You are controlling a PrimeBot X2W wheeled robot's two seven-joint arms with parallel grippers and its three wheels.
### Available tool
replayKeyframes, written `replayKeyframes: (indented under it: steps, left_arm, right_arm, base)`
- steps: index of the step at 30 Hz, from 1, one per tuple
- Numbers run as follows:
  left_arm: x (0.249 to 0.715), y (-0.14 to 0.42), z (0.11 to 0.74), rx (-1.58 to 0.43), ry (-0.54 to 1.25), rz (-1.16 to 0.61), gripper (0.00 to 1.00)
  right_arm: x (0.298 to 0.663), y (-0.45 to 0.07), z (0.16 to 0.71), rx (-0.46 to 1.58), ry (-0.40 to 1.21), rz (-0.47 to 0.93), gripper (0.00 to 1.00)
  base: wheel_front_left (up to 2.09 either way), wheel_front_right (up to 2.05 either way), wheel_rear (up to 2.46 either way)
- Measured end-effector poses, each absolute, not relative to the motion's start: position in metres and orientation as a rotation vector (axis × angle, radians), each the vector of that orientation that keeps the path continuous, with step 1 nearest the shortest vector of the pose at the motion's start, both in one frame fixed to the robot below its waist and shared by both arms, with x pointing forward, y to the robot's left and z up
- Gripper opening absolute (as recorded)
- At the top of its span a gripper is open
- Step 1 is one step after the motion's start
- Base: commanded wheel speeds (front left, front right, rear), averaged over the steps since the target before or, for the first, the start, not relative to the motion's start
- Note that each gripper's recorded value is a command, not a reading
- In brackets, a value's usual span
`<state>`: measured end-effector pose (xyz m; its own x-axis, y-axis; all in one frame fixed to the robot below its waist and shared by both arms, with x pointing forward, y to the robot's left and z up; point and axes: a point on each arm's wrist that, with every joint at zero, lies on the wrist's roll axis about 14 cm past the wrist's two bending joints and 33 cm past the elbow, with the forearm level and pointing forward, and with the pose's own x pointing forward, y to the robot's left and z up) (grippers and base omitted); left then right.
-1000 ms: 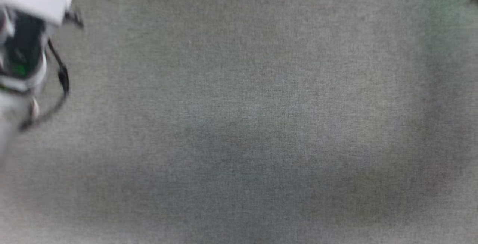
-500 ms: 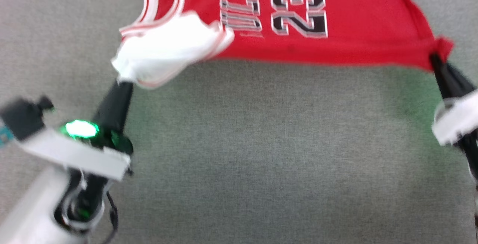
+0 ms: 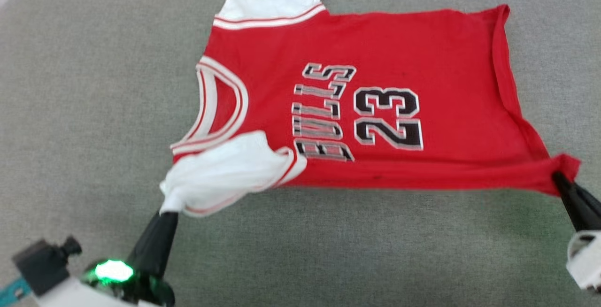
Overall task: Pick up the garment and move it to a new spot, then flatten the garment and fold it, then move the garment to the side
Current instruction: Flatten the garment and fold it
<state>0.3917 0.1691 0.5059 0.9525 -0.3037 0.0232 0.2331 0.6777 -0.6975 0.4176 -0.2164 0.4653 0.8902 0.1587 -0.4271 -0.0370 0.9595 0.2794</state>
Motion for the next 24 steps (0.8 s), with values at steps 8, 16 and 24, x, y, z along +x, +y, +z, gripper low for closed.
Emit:
replayKeyframes:
  steps: [8,16,24]
  left_arm:
    - [0.385,0.165,0.505,-0.750,0.110,-0.320,0.00]
    - [0.414,0.155,0.513,-0.690,0.074,-0.388,0.00]
    - [0.462,0.166,0.514,-0.627,0.036,-0.370,0.00]
  right_arm:
    - [0.400,-0.220,0.468,0.275,0.482,0.078,0.00]
    - [0.421,-0.209,0.472,0.315,0.451,0.099,0.00]
    - [0.456,-0.205,0.462,0.353,0.461,0.109,0.00]
  base:
    - [0.00,0.00,0.00]
    - [0.00,0.00,0.00]
    - [0.00,0.00,0.00]
